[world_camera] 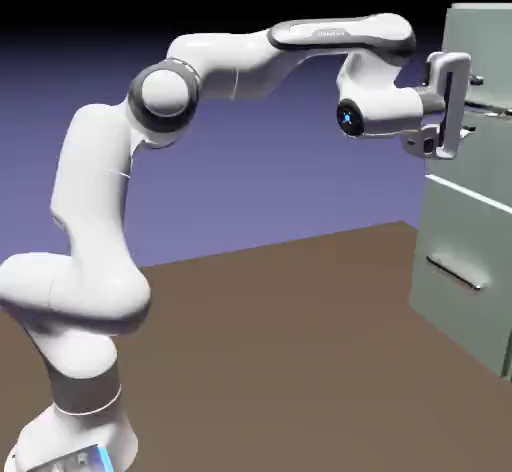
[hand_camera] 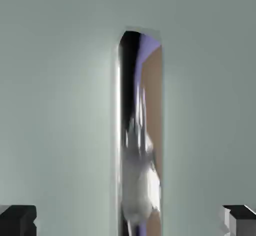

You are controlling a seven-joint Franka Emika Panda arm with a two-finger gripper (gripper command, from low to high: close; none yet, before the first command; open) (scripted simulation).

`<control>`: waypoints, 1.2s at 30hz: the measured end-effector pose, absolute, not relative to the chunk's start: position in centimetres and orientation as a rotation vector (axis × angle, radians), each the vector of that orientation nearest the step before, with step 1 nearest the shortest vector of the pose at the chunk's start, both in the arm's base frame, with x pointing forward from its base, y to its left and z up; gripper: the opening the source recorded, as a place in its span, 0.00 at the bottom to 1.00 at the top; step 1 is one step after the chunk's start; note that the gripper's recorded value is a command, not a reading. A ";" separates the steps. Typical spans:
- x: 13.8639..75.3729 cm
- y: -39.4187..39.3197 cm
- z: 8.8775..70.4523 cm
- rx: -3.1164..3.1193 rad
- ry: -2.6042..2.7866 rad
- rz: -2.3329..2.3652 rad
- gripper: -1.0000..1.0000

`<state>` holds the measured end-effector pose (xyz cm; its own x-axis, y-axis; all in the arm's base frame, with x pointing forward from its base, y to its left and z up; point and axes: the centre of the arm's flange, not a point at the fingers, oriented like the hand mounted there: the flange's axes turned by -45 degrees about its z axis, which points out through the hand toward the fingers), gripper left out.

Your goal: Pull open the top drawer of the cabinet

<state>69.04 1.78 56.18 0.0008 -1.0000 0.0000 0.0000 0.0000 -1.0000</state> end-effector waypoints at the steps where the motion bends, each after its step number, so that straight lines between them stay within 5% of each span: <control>1: 69.0 1.8 56.2 -1.210 1.209 -1.209 0.00; 36: 51.5 1.8 56.2 -1.209 1.208 -1.209 0.00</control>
<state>51.46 1.77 56.19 0.0012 -1.0000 -0.0001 0.0007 0.0001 -1.0000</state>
